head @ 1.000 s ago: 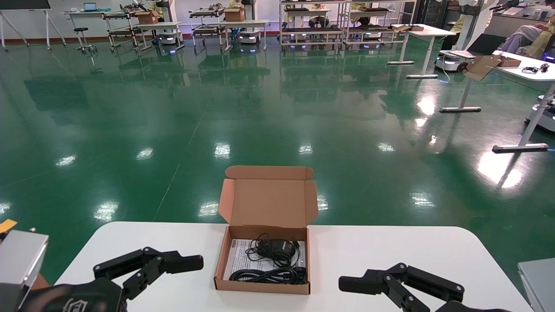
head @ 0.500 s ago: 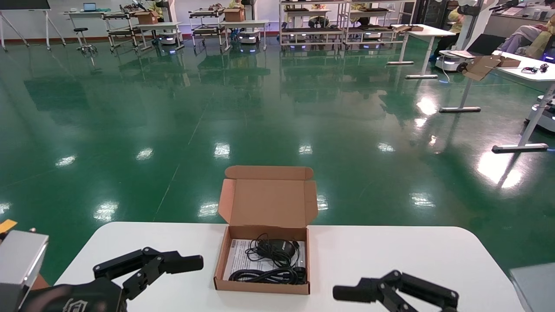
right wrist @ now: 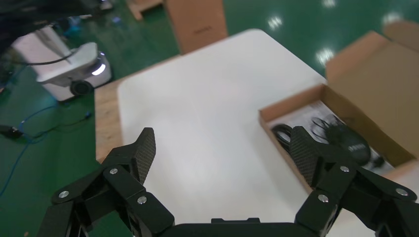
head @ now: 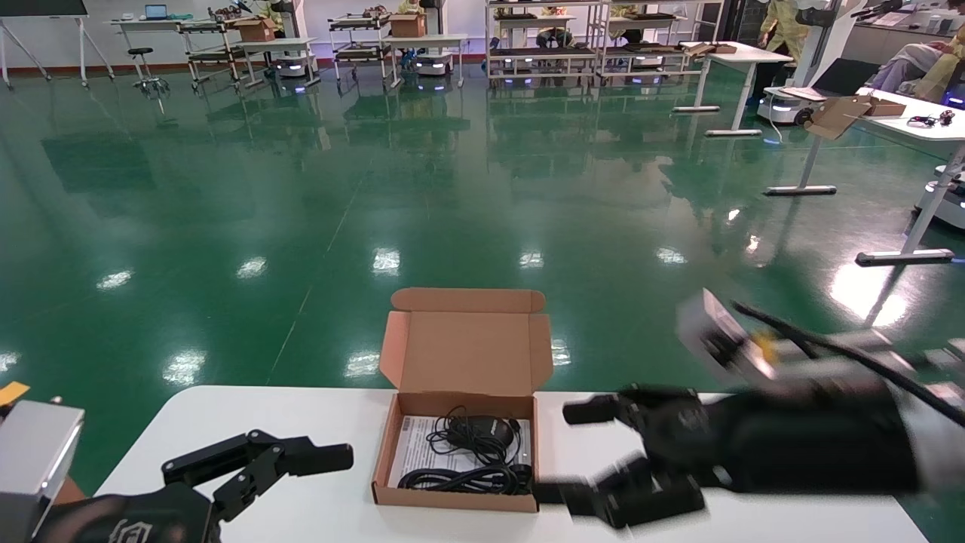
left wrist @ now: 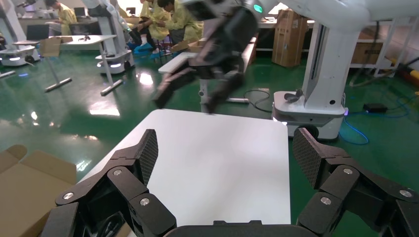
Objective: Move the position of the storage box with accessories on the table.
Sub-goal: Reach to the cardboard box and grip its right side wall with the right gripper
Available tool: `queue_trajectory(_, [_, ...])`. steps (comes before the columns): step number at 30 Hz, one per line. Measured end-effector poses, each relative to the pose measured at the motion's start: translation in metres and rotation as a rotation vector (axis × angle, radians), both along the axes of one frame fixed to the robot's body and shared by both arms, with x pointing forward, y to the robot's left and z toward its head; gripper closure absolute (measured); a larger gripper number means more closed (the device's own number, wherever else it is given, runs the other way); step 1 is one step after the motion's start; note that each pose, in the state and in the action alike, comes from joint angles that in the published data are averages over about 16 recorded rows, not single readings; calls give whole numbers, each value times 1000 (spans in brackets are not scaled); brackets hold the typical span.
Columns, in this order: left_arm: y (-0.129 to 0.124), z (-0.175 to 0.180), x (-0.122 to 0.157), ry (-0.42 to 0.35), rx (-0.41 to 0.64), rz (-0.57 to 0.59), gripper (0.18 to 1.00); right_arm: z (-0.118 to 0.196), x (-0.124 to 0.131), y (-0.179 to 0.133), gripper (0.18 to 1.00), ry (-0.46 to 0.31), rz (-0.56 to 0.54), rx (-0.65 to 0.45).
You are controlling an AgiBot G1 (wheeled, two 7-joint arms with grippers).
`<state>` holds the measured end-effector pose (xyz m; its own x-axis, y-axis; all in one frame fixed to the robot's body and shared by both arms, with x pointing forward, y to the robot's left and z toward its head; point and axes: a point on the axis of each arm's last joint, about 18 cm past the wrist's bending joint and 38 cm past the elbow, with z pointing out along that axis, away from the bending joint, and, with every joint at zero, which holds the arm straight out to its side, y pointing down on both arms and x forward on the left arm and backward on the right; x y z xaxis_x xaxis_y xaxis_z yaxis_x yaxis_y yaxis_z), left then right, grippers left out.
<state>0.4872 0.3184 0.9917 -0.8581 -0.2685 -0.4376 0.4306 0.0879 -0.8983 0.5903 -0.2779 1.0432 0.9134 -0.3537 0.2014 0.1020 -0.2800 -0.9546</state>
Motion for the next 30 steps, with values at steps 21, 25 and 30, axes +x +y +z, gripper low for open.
queue_trajectory(21, [0,0,0,0,-1,0,184,-20,95,-10,179,287,-349,225])
queue_trajectory(25, [0,0,0,0,-1,0,184,-19,102,-8,179,312,-389,223])
queue_trajectory(30, [0,0,0,0,-1,0,184,-19,114,0,179,353,-455,220])
